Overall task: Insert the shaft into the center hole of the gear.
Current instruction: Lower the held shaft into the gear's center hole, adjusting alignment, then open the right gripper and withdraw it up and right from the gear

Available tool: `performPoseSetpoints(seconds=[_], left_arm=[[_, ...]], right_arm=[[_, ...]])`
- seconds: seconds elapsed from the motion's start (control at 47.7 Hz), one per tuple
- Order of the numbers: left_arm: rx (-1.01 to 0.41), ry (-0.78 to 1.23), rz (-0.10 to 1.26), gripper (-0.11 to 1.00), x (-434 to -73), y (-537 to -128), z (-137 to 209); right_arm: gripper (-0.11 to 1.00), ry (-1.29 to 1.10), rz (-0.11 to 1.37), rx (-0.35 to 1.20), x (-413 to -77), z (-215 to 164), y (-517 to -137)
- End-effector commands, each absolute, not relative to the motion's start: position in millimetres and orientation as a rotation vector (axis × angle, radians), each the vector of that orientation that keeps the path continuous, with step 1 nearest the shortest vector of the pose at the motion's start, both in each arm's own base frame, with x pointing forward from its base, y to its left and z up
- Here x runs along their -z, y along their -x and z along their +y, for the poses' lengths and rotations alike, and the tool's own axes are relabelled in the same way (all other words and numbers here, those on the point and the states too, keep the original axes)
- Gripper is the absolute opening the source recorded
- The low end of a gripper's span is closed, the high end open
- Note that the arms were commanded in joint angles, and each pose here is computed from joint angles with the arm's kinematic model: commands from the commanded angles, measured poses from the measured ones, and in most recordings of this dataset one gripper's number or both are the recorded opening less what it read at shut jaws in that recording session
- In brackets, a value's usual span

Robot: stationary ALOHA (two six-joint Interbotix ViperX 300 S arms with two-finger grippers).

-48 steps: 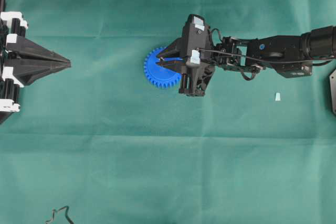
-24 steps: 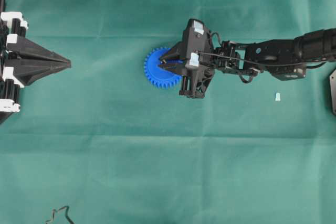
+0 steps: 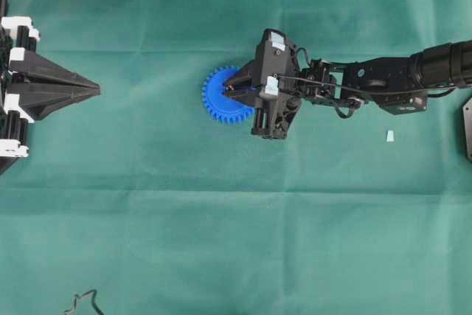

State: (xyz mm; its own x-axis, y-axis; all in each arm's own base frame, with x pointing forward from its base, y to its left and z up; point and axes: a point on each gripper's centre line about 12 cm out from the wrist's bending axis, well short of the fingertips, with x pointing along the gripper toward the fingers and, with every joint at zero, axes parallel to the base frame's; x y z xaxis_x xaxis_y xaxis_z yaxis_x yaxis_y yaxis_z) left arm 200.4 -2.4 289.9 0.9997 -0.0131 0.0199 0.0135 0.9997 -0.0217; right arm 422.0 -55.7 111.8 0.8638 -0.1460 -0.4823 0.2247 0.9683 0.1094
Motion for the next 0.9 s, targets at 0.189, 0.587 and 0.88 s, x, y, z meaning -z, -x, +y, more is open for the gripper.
performPoseSetpoints(seconds=[0.189,0.587,0.88], left_arm=[[0.014,0.019,-0.044,0.0,-300.2,-203.2,-2.5],[0.014,0.019,-0.044,0.0,-300.2,-203.2,-2.5],[0.014,0.02,-0.044,0.0,-300.2,-203.2,-2.5]], right_arm=[[0.36,-0.169,0.465,0.193,-121.7,-54.3,-425.0],[0.9,-0.17,0.385,0.184,-172.0,-53.7,-423.6],[0.91,-0.153,0.315,0.162,-229.9,-49.6,-402.7]])
